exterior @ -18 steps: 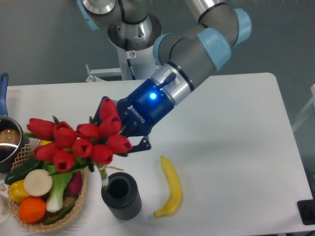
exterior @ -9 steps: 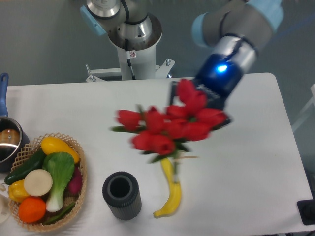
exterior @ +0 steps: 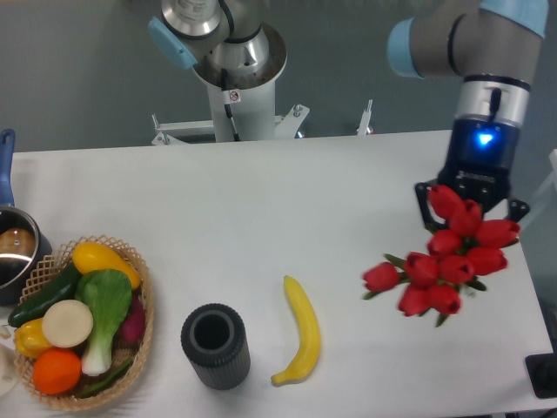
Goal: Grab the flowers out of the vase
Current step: 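Carry the tulips away from the vase and hold them above the table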
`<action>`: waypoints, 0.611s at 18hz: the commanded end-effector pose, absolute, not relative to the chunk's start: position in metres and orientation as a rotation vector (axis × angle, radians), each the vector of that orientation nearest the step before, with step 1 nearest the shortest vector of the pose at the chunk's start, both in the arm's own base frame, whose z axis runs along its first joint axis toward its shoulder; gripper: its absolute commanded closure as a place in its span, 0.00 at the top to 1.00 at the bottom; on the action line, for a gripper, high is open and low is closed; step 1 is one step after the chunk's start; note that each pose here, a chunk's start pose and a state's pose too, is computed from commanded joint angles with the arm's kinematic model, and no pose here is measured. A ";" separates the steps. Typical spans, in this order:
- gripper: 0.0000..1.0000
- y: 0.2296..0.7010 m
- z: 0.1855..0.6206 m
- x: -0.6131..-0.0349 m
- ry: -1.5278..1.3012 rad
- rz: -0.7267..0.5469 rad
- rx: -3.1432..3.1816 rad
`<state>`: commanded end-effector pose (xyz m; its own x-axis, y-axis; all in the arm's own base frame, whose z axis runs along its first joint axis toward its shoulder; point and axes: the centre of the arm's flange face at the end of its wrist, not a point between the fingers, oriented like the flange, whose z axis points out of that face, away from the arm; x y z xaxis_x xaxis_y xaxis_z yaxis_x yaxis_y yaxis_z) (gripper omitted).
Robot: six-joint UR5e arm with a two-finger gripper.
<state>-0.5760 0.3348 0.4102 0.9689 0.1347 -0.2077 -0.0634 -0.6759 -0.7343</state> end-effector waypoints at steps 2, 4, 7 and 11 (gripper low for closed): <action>0.00 0.328 0.399 -0.575 -0.079 0.306 -2.335; 0.00 0.319 0.394 -0.575 -0.140 0.346 -2.461; 0.00 0.328 0.386 -0.570 -0.180 0.365 -2.632; 0.00 0.335 0.393 -0.570 -0.196 0.364 -2.799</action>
